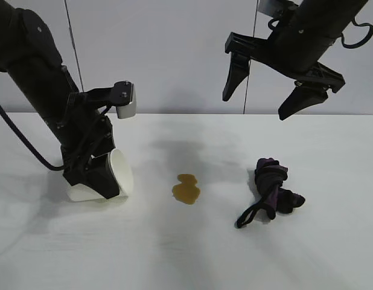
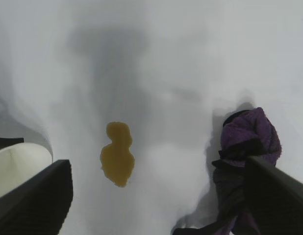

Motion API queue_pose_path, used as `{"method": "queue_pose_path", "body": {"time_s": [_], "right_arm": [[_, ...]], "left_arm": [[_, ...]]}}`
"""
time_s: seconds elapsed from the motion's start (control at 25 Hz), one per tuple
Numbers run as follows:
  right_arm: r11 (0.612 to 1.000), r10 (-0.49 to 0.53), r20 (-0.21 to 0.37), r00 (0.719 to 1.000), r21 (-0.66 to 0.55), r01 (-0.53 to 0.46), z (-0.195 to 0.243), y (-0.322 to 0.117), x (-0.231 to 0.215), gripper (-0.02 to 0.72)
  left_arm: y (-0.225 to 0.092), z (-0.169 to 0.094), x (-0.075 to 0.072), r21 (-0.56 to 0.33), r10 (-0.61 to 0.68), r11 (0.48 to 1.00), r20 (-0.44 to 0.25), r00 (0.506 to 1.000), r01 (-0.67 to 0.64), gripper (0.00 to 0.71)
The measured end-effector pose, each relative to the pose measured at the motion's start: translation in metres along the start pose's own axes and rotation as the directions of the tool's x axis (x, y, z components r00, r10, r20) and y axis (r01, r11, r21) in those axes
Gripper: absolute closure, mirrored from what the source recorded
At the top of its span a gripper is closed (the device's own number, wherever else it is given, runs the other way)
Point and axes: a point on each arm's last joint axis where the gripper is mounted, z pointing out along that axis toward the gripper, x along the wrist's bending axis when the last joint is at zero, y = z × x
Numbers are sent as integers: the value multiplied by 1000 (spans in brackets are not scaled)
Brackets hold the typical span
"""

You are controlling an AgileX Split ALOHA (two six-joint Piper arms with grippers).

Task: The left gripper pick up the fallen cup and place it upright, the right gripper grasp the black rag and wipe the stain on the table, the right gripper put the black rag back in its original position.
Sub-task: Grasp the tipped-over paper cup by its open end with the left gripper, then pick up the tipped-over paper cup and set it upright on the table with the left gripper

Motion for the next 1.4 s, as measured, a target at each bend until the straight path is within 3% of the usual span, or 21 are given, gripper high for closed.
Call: {"method": "queue_pose_path", "body": {"time_s": [0.2, 0.36, 0.48, 0.6, 0.84, 0.92, 1.2, 1.4], "right_arm": [[1000, 0, 0, 1000, 5, 0, 0, 0, 0, 52], [1000, 0, 0, 1000, 5, 0, 0, 0, 0, 52], [1000, 0, 1, 1000, 6, 0, 0, -1, 0, 52], [1000, 0, 1, 1000, 6, 0, 0, -1, 0, 52], [1000, -4, 5, 1000, 11, 4, 0, -1, 0, 52], [1000, -10, 10, 1000, 13, 9, 0, -1, -1, 52], [999, -17, 18, 1000, 33, 17, 0, -3, -2, 52], [999, -20, 20, 1000, 35, 19, 0, -3, -2, 52]], "left_arm": [[2, -45, 5, -251, -66, 966, 20, 998, 69, 254], [-21, -67, 9, -412, -125, 902, 38, 991, 129, 254], [-36, -70, 5, -529, -98, 844, 8, 995, 87, 254], [-44, -68, -1, -631, -64, 776, -73, 995, 4, 254], [-55, -53, -17, -688, -74, 717, -237, 969, -113, 254], [-62, -43, -22, -684, -71, 718, -254, 964, -128, 254], [-93, 8, -25, -675, -135, 738, -157, 978, -6, 254], [-107, 15, -24, -668, -155, 744, -156, 976, 12, 254]]}}
